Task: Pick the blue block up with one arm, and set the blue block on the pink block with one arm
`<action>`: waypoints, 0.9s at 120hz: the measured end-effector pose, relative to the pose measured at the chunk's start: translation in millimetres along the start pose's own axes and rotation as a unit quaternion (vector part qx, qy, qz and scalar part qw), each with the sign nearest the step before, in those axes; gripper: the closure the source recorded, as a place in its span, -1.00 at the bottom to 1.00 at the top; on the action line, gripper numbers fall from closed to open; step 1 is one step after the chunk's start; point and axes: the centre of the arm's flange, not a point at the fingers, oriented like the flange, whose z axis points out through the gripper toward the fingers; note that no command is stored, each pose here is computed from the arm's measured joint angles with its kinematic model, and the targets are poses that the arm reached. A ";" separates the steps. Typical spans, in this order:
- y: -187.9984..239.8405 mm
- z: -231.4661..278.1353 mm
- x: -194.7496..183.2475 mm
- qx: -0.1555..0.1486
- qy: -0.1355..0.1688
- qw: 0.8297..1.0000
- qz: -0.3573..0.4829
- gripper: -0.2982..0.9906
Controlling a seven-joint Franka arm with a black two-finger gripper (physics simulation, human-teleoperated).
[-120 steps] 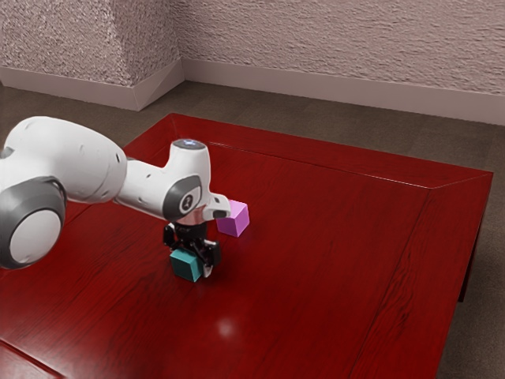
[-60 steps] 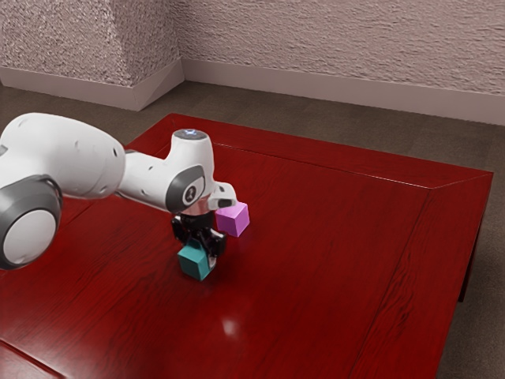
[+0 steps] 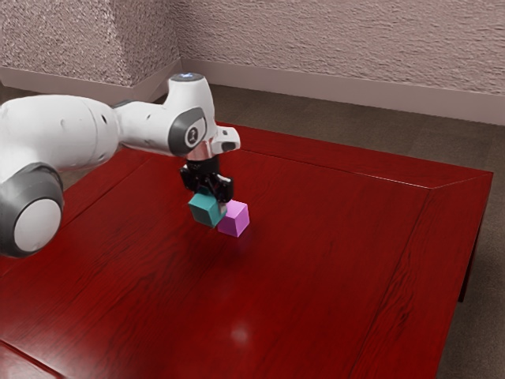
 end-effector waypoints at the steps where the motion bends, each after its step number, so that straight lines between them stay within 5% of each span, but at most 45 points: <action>1: 0.1 0.1 2.3 -0.001 0.001 1.000 0.001 -0.11; 37: -12.1 -7.9 54.2 -0.027 0.019 0.999 0.014 -0.10; 75: -11.9 7.4 67.1 -0.043 0.011 0.999 0.025 -0.11; 108: -11.3 5.7 70.5 -0.043 0.012 0.998 0.035 -0.41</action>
